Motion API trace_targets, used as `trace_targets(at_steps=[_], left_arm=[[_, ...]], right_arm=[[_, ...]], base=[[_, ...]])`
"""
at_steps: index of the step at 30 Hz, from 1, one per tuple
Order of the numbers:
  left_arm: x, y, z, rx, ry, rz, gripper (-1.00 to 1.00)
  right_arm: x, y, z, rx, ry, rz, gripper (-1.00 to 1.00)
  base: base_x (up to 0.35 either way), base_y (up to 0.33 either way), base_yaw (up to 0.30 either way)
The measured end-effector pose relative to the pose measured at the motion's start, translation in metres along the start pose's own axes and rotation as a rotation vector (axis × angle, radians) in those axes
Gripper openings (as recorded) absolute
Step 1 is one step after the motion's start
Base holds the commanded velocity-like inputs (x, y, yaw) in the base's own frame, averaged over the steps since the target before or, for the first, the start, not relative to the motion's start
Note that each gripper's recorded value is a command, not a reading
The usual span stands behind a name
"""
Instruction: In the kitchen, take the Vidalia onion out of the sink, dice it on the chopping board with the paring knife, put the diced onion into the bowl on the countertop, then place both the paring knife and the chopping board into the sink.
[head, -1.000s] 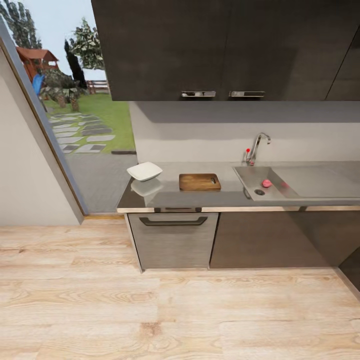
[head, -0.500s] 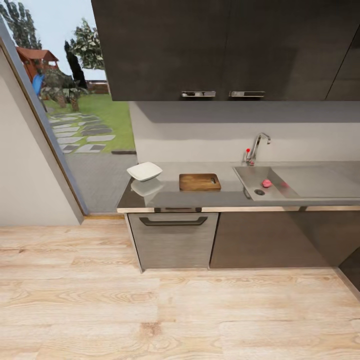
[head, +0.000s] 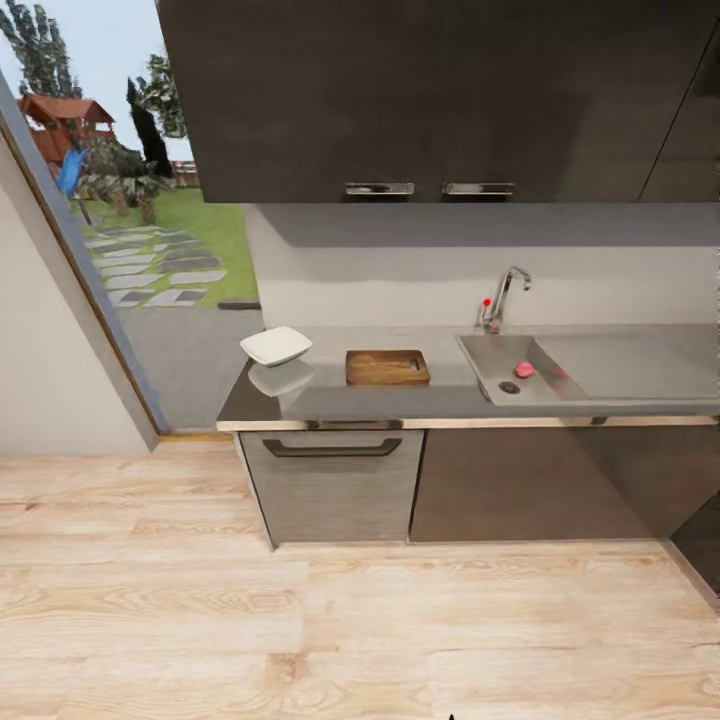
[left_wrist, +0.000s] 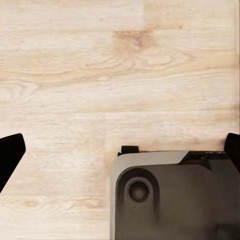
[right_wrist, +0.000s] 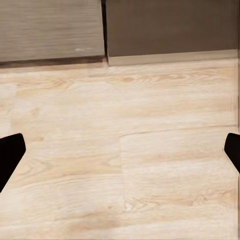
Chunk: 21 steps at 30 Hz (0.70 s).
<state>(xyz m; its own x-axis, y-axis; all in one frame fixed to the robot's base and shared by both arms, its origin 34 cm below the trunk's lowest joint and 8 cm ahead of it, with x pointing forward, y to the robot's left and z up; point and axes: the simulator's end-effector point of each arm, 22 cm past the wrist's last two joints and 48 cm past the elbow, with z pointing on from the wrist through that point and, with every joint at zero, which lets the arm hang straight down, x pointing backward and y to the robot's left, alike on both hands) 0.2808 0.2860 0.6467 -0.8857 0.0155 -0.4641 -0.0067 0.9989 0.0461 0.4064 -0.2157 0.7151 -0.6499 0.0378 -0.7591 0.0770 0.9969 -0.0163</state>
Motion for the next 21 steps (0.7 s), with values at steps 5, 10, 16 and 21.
trace_targets(at_steps=[5, 10, 16, 21], left_arm=[[-0.001, -0.0001, 0.0, 0.0, -0.003, 0.0, 1.0], [-0.0016, -0.0001, -0.0002, 0.0, -0.005, 0.0, 1.0], [-0.0039, 0.0, -0.0001, 0.0, -0.011, 0.0, 1.0], [-0.0061, 0.0, 0.0, 0.0, -0.016, -0.001, 1.0]], right_arm=[[-0.0014, 0.0001, -0.0001, 0.0, -0.005, 0.0, 1.0], [-0.002, 0.0001, -0.0004, -0.001, -0.007, 0.0, 1.0], [-0.0025, 0.0003, -0.0008, -0.001, -0.009, 0.0, 1.0], [-0.0045, 0.0003, -0.0006, -0.001, -0.014, 0.0, 1.0]], base=[[0.173, -0.261, -0.111], [0.184, -0.259, -0.149], [0.19, -0.254, -0.161], [0.191, -0.254, -0.164]])
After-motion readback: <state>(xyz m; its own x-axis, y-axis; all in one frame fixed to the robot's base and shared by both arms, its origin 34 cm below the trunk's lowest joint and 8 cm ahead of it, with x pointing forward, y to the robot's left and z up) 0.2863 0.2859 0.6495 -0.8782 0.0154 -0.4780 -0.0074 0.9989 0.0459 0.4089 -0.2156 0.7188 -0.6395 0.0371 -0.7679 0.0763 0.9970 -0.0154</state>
